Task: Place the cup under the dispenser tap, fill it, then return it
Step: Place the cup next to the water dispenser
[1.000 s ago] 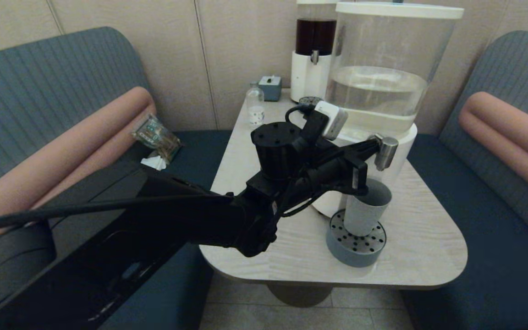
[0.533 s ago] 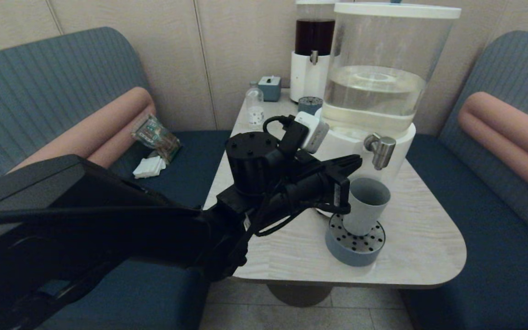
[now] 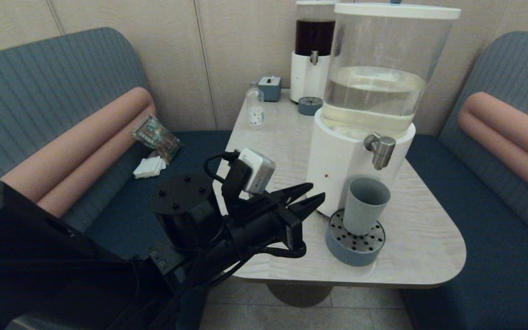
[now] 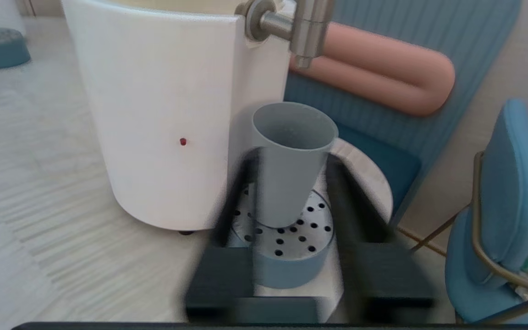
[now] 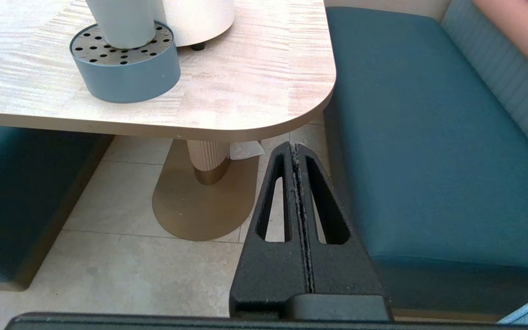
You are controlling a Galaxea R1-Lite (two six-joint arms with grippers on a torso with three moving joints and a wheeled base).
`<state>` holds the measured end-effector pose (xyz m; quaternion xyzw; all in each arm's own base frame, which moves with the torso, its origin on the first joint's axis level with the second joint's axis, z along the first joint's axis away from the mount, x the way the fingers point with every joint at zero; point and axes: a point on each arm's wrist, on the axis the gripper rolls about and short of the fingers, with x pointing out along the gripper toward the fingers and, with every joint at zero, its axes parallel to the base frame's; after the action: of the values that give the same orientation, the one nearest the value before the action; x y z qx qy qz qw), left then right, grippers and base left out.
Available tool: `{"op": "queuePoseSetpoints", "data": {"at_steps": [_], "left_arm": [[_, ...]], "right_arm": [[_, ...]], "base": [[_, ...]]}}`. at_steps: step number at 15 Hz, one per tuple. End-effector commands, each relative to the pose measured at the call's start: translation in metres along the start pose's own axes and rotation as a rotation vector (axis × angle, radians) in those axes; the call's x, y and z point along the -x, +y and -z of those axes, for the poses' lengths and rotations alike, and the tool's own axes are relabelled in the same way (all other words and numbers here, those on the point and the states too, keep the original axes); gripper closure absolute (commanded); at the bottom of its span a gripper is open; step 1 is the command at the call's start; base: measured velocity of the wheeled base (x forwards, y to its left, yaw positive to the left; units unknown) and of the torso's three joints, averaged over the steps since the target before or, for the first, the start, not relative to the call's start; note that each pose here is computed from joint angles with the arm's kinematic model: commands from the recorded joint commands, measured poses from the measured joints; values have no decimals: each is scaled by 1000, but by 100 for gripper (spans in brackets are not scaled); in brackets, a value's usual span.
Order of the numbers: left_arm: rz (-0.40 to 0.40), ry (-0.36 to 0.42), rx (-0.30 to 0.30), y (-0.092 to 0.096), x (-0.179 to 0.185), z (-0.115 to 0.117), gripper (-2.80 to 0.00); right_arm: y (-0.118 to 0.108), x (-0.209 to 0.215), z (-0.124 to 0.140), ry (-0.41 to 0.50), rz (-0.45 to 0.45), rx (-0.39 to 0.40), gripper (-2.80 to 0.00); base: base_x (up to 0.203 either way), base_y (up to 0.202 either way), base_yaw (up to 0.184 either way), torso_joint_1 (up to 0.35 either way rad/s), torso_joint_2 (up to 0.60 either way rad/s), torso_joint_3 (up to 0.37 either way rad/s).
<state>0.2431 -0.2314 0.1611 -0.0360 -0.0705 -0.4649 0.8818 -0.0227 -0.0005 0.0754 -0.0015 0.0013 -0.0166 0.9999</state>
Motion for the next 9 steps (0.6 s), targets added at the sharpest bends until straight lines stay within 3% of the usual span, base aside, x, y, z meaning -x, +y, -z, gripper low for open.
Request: {"op": "queuePoseSetpoints", "data": {"at_steps": [1,9], "left_arm": [[1,-9,-1,-3,15,-1,-280],[41,94,8,-8,9,35,-280]], "right_arm": [[0,0,0,4,0,0,0],[0,0,0,2,0,0,0]], "base": [[0,0,0,0,0,0],[0,0,0,0,0,0]]}}
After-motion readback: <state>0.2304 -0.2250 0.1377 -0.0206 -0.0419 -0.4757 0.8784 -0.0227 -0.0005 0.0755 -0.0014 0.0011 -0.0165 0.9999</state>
